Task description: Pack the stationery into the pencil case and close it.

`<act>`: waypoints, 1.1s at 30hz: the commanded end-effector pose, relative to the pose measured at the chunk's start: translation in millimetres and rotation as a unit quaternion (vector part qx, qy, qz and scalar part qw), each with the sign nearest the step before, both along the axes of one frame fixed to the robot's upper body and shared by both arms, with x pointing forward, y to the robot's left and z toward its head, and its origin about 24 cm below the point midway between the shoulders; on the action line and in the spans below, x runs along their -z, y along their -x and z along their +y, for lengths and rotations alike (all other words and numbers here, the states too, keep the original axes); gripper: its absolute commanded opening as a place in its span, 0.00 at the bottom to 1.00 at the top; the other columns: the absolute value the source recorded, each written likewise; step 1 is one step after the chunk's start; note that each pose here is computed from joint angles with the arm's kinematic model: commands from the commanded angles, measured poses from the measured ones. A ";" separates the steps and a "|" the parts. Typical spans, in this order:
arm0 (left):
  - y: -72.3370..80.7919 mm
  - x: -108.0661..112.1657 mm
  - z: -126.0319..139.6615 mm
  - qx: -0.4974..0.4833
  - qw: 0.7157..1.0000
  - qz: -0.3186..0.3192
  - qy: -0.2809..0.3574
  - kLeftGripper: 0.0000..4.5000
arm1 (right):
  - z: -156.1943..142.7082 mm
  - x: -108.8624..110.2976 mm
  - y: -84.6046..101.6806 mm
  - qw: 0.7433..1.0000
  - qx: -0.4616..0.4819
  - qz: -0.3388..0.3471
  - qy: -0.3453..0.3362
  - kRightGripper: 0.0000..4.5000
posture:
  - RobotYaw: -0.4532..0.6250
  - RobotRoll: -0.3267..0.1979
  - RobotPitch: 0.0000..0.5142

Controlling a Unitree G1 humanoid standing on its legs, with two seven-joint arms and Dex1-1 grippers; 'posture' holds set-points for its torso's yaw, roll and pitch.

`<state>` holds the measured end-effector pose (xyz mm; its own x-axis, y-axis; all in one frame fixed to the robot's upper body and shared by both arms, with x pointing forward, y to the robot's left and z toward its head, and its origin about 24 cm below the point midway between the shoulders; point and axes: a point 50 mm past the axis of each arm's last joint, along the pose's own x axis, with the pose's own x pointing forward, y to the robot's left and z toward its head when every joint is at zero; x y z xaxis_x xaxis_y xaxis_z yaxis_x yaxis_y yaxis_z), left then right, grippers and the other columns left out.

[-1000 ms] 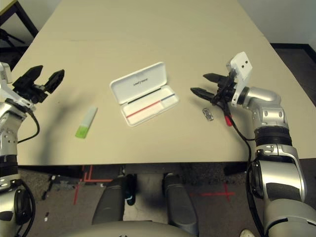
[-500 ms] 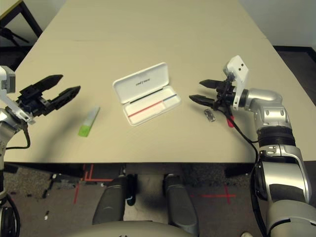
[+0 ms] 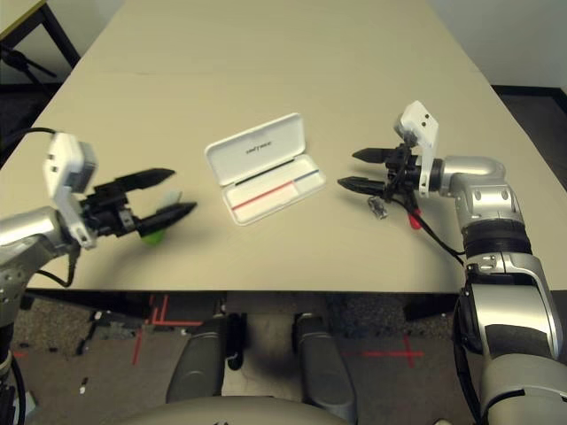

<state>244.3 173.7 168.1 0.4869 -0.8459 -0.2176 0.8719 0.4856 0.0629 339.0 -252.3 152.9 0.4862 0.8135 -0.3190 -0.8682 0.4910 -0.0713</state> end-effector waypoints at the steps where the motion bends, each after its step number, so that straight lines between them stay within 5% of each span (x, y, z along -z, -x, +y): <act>1: -5.9 17.8 -14.5 0.020 0.998 0.029 -0.051 0.99 | -2.4 -1.7 1.6 1.000 -0.002 0.004 0.014 1.00 | 0.51 0.62 0.29; 23: -38.0 59.9 -53.0 0.055 0.983 0.065 -0.160 0.99 | -4.0 -0.4 9.0 1.000 0.010 0.000 0.027 1.00 | 0.46 0.62 0.29; 33: -40.9 68.8 -55.8 0.072 0.978 0.078 -0.179 0.99 | -6.1 -2.2 10.2 0.999 0.018 -0.005 0.030 1.00 | 0.44 0.62 0.27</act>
<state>287.5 115.9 111.9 0.3385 -0.7824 -0.5227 0.9363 0.3353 0.1045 331.6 -253.8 154.2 0.5068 0.7851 -0.3560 -0.8563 0.5059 -0.1035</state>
